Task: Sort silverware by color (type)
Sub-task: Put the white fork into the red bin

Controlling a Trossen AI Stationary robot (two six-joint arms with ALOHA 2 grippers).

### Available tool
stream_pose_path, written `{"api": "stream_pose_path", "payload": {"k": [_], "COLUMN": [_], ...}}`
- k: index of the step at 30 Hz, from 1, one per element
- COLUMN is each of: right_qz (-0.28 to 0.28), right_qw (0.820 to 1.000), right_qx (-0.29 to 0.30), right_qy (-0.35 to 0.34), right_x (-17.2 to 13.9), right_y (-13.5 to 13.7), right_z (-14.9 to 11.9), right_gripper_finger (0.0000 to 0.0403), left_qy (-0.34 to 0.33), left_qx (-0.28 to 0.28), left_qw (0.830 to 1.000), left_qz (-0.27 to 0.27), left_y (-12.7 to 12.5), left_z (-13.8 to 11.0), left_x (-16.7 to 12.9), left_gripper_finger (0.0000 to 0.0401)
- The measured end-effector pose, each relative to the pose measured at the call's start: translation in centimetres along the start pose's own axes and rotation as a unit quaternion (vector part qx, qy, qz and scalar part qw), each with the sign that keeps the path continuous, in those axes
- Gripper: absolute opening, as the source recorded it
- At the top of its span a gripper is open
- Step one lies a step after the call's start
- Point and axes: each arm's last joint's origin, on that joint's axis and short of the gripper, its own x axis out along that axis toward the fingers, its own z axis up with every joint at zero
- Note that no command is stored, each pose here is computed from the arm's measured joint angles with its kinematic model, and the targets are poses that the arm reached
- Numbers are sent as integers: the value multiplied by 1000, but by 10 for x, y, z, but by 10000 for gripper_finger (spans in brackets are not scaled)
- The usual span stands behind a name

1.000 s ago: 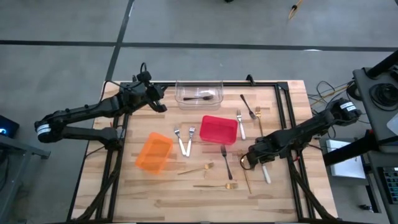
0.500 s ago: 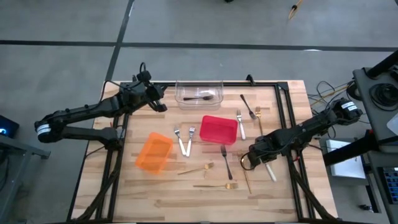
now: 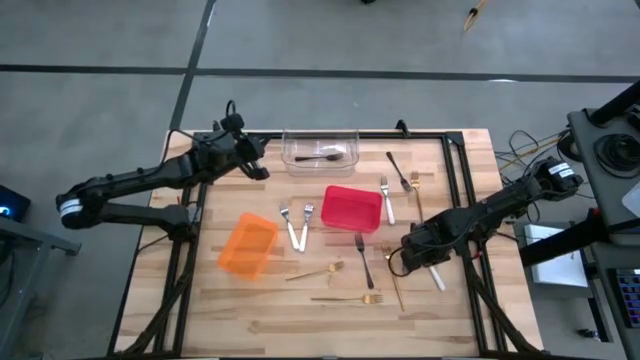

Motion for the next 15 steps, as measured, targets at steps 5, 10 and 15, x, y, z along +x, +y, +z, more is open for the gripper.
{"api": "stream_pose_path", "payload": {"k": [5, 10, 15], "right_qz": [-11, -19, -16], "right_qw": [996, 991, 987], "right_qx": [-78, -89, -88], "right_qy": [-46, -96, -132], "right_x": [5, 12, 19], "right_y": [-2, -7, -14], "right_z": [-12, -30, -45], "right_gripper_finger": [146, 162, 147], "left_qy": [2, 4, -5], "left_qx": [8, 13, 9], "left_qw": [1000, 1000, 1000], "left_qz": [-1, -3, 3], "left_y": [-2, -4, -3], "left_z": [0, 0, 2], "left_x": [4, 7, 8], "left_gripper_finger": [0, 0, 0]}}
